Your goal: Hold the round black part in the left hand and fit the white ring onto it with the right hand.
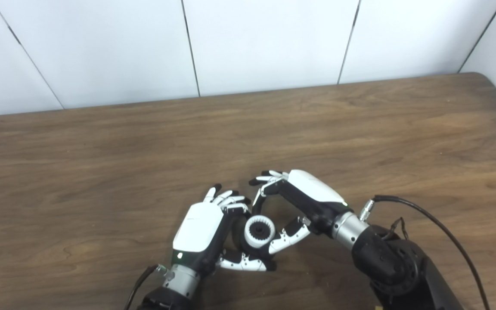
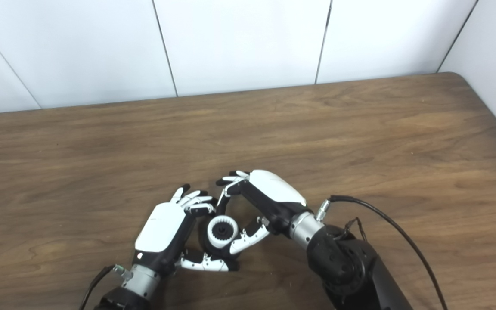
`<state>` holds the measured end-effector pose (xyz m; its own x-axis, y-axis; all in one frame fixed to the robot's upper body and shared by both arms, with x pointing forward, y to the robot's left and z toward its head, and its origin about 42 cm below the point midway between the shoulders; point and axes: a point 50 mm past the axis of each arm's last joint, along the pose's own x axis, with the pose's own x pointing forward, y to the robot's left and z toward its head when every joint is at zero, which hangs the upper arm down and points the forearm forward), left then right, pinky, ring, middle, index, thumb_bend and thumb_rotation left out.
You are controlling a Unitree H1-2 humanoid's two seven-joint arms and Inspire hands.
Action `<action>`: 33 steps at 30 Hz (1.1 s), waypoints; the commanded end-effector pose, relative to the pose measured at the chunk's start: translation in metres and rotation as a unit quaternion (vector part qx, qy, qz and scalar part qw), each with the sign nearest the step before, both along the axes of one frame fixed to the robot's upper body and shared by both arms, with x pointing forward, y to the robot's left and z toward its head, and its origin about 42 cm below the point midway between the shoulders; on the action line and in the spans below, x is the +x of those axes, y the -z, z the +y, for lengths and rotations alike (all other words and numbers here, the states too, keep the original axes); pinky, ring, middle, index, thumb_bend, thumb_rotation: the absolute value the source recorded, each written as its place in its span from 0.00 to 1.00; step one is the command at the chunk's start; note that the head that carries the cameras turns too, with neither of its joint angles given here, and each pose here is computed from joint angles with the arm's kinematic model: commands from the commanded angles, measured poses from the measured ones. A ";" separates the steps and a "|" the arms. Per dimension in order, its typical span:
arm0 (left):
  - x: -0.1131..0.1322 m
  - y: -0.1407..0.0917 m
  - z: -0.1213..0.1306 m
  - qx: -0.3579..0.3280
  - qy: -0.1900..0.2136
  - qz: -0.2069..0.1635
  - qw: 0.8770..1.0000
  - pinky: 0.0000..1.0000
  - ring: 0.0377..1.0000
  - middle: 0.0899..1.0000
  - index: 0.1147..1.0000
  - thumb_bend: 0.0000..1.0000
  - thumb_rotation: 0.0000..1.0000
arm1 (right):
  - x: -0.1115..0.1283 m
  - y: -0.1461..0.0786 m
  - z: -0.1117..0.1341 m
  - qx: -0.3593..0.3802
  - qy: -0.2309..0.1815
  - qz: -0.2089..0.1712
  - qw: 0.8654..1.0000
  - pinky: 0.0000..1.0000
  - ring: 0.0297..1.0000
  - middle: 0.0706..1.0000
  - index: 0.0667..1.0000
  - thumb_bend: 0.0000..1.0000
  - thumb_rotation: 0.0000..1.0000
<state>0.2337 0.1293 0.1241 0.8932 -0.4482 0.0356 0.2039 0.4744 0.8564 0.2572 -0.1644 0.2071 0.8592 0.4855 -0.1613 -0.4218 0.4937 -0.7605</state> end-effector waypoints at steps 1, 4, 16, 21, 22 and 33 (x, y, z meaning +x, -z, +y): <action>0.001 -0.004 -0.002 0.002 0.005 -0.006 1.000 1.00 0.88 0.77 0.42 0.52 0.06 | 0.003 -0.008 -0.002 0.004 -0.002 -0.028 1.000 1.00 0.97 0.87 0.45 0.52 0.13; 0.001 -0.004 -0.002 0.004 0.005 -0.006 1.000 0.99 0.88 0.77 0.42 0.52 0.06 | 0.003 -0.007 -0.003 0.004 0.000 -0.024 1.000 1.00 0.97 0.87 0.45 0.52 0.13; 0.001 -0.003 -0.003 0.004 0.005 -0.006 1.000 0.99 0.88 0.77 0.42 0.52 0.06 | 0.004 -0.009 -0.004 -0.001 -0.003 -0.025 1.000 1.00 0.97 0.89 0.51 0.74 0.17; 0.001 -0.003 -0.002 0.002 0.006 -0.005 1.000 1.00 0.88 0.77 0.42 0.52 0.06 | 0.005 -0.011 -0.006 -0.003 -0.006 -0.027 1.000 1.00 0.98 0.92 0.61 1.00 0.21; 0.001 -0.003 -0.002 0.002 0.006 -0.005 1.000 1.00 0.88 0.77 0.42 0.52 0.06 | 0.006 -0.011 -0.006 -0.003 -0.006 -0.027 1.000 1.00 0.98 0.92 0.62 1.00 0.21; 0.002 -0.002 -0.001 0.002 0.006 -0.004 1.000 1.00 0.88 0.77 0.42 0.52 0.06 | 0.005 -0.013 -0.011 -0.013 0.001 -0.035 0.999 1.00 0.98 0.91 0.64 1.00 0.20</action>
<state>0.2339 0.1287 0.1241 0.8925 -0.4496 0.0366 0.2037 0.4743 0.8565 0.2597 -0.1739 0.2069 0.8635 0.4739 -0.1729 -0.4157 0.4745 -0.7759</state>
